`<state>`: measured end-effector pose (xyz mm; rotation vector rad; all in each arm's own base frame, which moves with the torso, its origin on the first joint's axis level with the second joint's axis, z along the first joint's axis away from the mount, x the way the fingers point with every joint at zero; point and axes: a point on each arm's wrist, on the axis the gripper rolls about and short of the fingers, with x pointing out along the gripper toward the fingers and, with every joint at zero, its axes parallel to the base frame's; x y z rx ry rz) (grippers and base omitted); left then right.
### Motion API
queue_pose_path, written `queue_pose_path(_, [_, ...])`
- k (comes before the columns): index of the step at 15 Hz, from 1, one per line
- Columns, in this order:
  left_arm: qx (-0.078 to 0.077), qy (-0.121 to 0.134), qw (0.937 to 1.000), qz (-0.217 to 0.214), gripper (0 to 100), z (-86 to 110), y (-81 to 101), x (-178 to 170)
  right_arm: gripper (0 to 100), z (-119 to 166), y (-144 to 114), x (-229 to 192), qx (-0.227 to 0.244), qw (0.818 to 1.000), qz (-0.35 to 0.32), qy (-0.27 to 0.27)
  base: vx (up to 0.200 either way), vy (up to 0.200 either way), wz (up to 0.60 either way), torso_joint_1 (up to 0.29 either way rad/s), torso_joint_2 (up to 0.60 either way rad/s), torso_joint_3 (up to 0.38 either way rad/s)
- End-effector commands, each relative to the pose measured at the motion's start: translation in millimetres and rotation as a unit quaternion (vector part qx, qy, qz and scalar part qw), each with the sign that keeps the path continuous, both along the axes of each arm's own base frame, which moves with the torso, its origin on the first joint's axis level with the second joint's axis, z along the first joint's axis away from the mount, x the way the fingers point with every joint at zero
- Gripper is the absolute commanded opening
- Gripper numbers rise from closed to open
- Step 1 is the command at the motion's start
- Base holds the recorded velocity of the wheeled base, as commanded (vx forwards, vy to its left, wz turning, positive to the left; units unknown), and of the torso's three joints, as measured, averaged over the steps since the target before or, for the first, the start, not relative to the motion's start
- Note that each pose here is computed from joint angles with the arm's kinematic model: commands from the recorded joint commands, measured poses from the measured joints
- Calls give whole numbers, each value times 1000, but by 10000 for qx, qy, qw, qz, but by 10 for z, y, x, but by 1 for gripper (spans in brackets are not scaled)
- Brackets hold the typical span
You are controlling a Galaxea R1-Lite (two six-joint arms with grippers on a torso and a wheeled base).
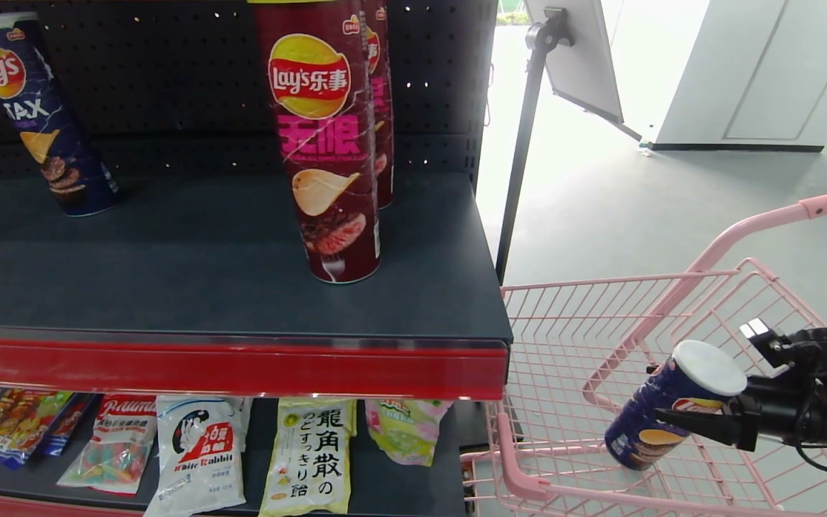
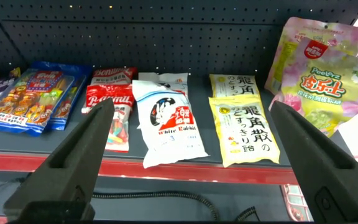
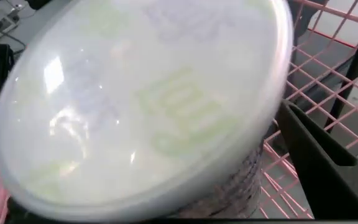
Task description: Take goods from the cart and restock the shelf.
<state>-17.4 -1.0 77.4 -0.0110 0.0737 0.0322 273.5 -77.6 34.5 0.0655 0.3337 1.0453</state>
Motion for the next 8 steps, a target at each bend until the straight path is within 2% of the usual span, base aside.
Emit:
queue_pose_path(1, [-1, -1, 10000, 2, 100, 2, 0, 0, 100, -75, 59, 68, 24, 9999, 131, 94, 0, 0, 0, 0, 0, 0])
queue_pose_path(3, [-2, 14, 10000, 2, 100, -4, 0, 1, 100, -75, 124, 83, 33, 9996, 247, 98, 0, 0, 0, 0, 0, 0])
queue_pose_path(4, [-1, -1, 10000, 2, 100, 2, 0, 0, 0, -73, 149, 92, 40, 9995, 295, 96, 0, 0, 0, 0, 0, 0])
queue_pose_path(8, [-2, 7, 10000, 2, 100, 0, 0, 0, 0, -23, 207, 116, 22, 9992, 393, 28, 0, 0, 0, 0, 0, 0])
